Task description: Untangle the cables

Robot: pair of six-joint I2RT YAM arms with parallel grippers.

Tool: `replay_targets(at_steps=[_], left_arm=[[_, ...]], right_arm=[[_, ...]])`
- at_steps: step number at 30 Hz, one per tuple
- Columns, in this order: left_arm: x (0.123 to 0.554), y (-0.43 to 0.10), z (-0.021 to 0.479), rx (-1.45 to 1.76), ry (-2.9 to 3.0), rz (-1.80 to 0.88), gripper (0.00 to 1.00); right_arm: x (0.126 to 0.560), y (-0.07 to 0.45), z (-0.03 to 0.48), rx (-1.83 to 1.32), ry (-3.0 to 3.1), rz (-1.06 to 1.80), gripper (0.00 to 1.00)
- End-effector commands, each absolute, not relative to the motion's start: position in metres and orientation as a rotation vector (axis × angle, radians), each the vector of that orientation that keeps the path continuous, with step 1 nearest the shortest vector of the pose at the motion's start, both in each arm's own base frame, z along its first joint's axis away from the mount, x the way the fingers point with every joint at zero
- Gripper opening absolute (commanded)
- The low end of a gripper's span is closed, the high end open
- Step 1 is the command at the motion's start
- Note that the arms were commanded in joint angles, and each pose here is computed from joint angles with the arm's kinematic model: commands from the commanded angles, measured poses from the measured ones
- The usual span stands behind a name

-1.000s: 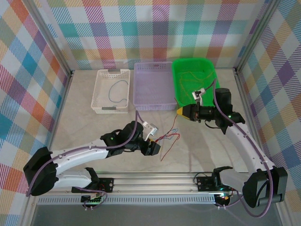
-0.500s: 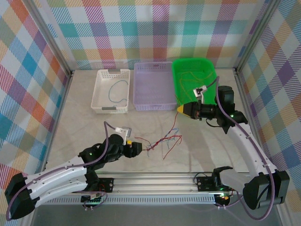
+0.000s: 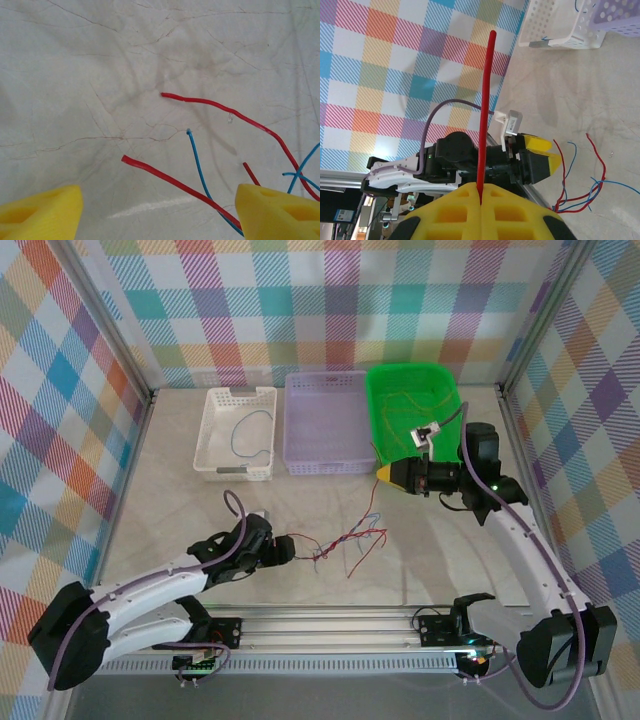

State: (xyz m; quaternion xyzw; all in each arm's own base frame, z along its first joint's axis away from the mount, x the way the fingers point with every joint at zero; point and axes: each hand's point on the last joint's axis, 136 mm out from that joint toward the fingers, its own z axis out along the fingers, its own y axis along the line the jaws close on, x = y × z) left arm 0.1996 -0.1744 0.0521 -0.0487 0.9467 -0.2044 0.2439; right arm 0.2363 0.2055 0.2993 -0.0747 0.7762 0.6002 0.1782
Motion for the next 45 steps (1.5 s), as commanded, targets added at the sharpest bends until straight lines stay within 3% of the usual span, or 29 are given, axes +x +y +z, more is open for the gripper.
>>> replay_targets(at_steps=[1, 7, 14, 17, 18, 26, 34, 40, 42, 45], left_arm=[[0.206, -0.183, 0.060, -0.164, 2.589, -0.607, 0.75], [0.205, -0.195, 0.055, -0.169, 2.605, -0.683, 0.60], [0.207, -0.199, 0.054, -0.175, 2.596, -0.703, 0.24], [0.210, -0.200, 0.057, -0.179, 2.583, -0.708, 0.02], [0.211, -0.200, 0.058, -0.179, 2.580, -0.707, 0.00], [0.214, -0.184, 0.081, -0.171, 2.541, -0.656, 0.00], [0.218, -0.128, 0.154, -0.336, 2.356, -0.690, 0.00], [0.219, -0.152, 0.175, -0.338, 2.333, -0.909, 0.00], [0.222, -0.158, 0.173, -0.355, 2.337, -0.952, 0.00], [0.227, -0.160, 0.175, -0.368, 2.326, -0.956, 0.00]], right_arm=[[0.225, 0.208, 0.315, -0.286, 2.149, 1.725, 0.00], [0.225, 0.208, 0.315, -0.278, 2.148, 1.718, 0.00], [0.226, 0.207, 0.315, -0.271, 2.144, 1.720, 0.00], [0.225, 0.207, 0.314, -0.268, 2.146, 1.717, 0.00], [0.225, 0.207, 0.314, -0.268, 2.145, 1.712, 0.00], [0.238, 0.197, 0.289, -0.154, 2.234, 1.559, 0.00], [0.270, 0.148, 0.198, 0.159, 2.486, 1.105, 0.00], [0.276, 0.144, 0.164, 0.161, 2.582, 1.042, 0.00], [0.276, 0.150, 0.169, 0.118, 2.556, 1.097, 0.08], [0.272, 0.160, 0.191, 0.033, 2.459, 1.189, 0.41]])
